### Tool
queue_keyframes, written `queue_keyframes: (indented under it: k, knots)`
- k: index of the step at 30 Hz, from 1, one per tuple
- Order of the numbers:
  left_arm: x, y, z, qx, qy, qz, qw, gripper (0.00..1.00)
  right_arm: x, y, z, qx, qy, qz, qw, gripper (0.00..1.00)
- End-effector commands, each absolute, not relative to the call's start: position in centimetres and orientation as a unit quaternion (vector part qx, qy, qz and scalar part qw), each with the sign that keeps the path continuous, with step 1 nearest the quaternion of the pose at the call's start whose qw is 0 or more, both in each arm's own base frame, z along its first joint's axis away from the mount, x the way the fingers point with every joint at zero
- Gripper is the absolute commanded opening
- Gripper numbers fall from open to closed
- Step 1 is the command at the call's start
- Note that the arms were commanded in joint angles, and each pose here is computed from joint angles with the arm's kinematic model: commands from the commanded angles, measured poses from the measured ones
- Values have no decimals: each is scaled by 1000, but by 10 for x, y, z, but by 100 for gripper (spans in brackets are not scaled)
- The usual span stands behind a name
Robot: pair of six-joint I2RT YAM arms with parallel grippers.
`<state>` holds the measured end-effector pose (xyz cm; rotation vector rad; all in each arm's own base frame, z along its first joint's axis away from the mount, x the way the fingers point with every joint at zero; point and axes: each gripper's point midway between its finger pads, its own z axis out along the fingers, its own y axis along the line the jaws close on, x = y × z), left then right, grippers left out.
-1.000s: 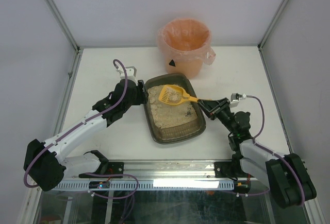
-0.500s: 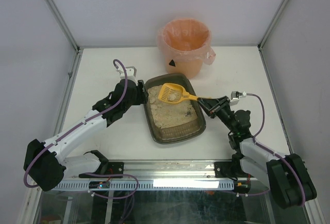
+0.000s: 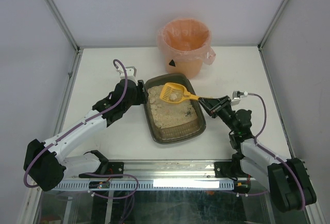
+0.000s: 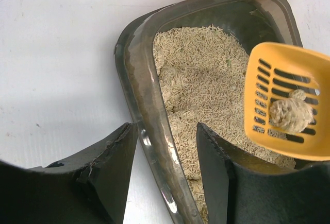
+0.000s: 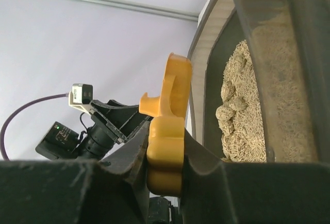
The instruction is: Clean the litter box
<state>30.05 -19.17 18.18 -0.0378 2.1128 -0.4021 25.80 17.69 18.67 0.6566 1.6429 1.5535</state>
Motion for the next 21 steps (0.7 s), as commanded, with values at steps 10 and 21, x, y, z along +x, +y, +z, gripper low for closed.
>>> queue_keyframes:
  k: [10, 21]
  knots:
    - [308, -194, 203, -24, 845, -180, 503, 51, 259, 173, 201, 251, 624, 622, 402, 0]
    - [306, -194, 202, -25, 846, -183, 501, 51, 252, 193, 221, 182, 630, 640, 401, 0]
